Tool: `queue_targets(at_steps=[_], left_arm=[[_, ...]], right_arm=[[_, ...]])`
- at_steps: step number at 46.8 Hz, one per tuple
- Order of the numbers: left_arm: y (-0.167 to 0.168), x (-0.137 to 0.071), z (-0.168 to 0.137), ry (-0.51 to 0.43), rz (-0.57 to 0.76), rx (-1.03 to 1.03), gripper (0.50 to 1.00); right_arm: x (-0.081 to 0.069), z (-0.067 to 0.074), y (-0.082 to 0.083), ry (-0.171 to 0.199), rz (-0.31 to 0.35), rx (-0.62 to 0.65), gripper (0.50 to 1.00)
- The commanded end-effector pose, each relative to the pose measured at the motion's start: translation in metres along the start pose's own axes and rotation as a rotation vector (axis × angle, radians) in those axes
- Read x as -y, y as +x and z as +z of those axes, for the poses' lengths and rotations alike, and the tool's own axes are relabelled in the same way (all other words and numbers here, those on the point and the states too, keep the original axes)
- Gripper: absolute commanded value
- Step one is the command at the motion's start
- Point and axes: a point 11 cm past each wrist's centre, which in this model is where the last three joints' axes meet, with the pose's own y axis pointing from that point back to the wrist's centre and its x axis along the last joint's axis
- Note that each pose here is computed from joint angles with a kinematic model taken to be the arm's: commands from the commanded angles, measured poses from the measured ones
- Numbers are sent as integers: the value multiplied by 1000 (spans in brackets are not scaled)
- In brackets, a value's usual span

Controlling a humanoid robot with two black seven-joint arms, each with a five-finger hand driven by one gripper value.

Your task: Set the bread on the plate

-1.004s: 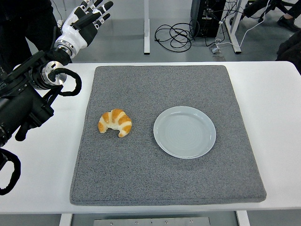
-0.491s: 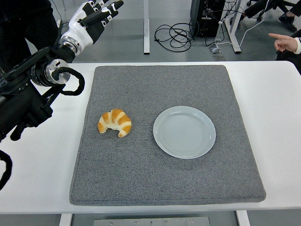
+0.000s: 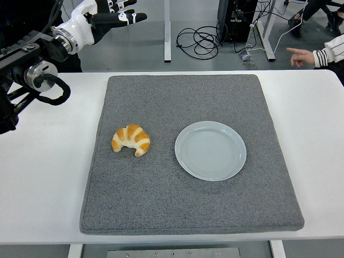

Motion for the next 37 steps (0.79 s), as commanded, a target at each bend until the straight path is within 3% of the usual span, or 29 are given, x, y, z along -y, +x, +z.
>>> queue_targets(at_steps=[1,9,27,37], left_arm=[[0,-7,2,12,-28,117,977],[-10,-19,6,18,-88,340,977],[-31,-72,4,5,-275,848,977],[-37,-99,-34,32,-336,991,977]], right_arm=[[0,0,0,0,0,0,1000],[0,0,0,0,0,0,1000],[0,0,0,0,0,0,1000],[0,0,0,0,0,0,1000]])
